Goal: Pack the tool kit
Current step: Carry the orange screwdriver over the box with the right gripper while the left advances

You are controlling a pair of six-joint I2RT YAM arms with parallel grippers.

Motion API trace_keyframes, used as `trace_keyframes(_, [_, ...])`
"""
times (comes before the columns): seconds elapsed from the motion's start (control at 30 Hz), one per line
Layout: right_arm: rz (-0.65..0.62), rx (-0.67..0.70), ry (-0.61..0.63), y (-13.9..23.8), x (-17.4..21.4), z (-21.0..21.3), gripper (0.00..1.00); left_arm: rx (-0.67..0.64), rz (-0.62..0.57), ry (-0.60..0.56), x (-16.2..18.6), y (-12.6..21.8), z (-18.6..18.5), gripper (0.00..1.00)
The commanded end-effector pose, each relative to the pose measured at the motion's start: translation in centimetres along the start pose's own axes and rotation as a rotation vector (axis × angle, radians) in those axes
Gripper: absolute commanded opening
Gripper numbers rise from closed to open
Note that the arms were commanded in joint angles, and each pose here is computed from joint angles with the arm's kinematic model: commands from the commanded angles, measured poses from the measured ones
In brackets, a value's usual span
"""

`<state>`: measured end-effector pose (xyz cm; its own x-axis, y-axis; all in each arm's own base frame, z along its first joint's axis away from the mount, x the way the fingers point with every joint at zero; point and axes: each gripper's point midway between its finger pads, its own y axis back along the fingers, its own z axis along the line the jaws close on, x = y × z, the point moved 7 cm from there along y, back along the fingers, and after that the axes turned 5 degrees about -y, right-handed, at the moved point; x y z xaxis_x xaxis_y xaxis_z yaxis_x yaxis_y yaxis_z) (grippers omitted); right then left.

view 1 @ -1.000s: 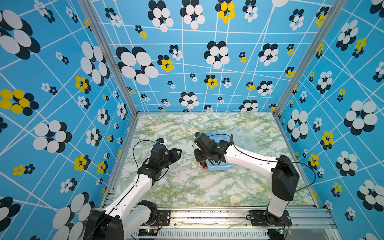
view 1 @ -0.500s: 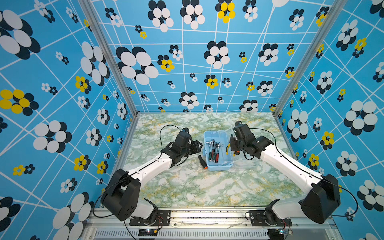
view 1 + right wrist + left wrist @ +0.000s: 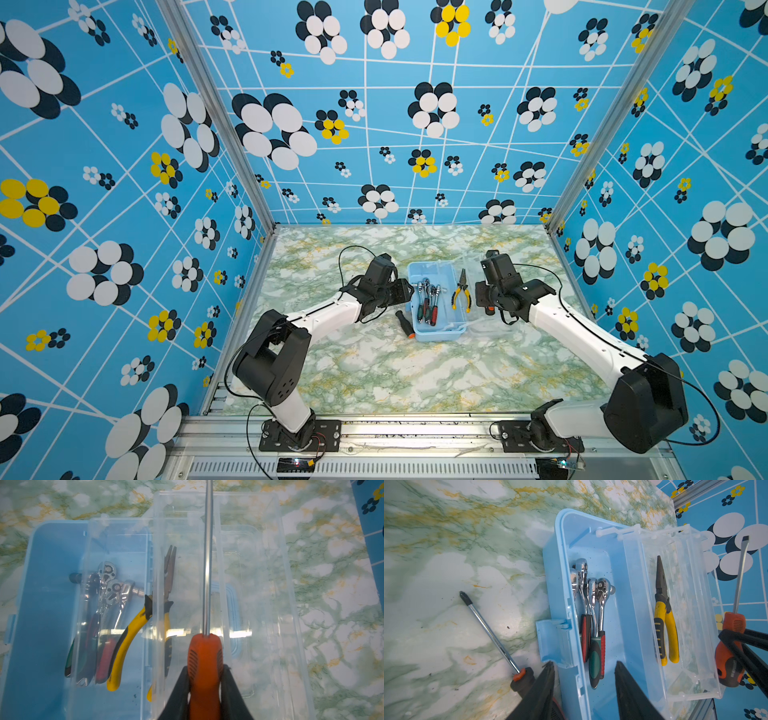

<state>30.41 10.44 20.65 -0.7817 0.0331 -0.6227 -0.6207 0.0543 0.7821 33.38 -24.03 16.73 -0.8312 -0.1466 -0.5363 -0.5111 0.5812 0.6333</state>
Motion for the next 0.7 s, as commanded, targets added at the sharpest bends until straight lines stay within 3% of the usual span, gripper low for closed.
trace_keyframes(0.0, [0.039, 0.008, 0.013, -1.2, 0.9, -0.1, 0.0, 0.016, 0.007, -0.021, -0.3, -0.4, -0.6, 0.49])
trace_keyframes(0.13, [0.051, -0.004, 0.003, -1.6, 0.8, 0.2, 0.0, 0.006, 0.013, -0.023, -0.1, -0.5, -0.4, 0.49])
trace_keyframes(0.23, [0.056, -0.01, 0.001, -1.7, 0.8, 0.3, 0.17, -0.003, 0.015, -0.025, 0.1, -0.4, -0.2, 0.49])
trace_keyframes(0.37, [0.063, -0.014, 0.004, -1.6, 0.8, 0.4, 0.31, -0.01, 0.017, -0.024, 0.3, -0.3, 0.1, 0.49])
trace_keyframes(0.5, [0.061, -0.017, 0.0, -1.0, 0.4, 0.3, 0.39, -0.013, 0.013, -0.026, 0.3, 0.0, 0.1, 0.48])
trace_keyframes(0.67, [0.024, -0.051, -0.013, 1.4, -0.9, 0.5, 0.39, -0.016, 0.002, -0.029, 0.2, 0.6, 0.2, 0.48])
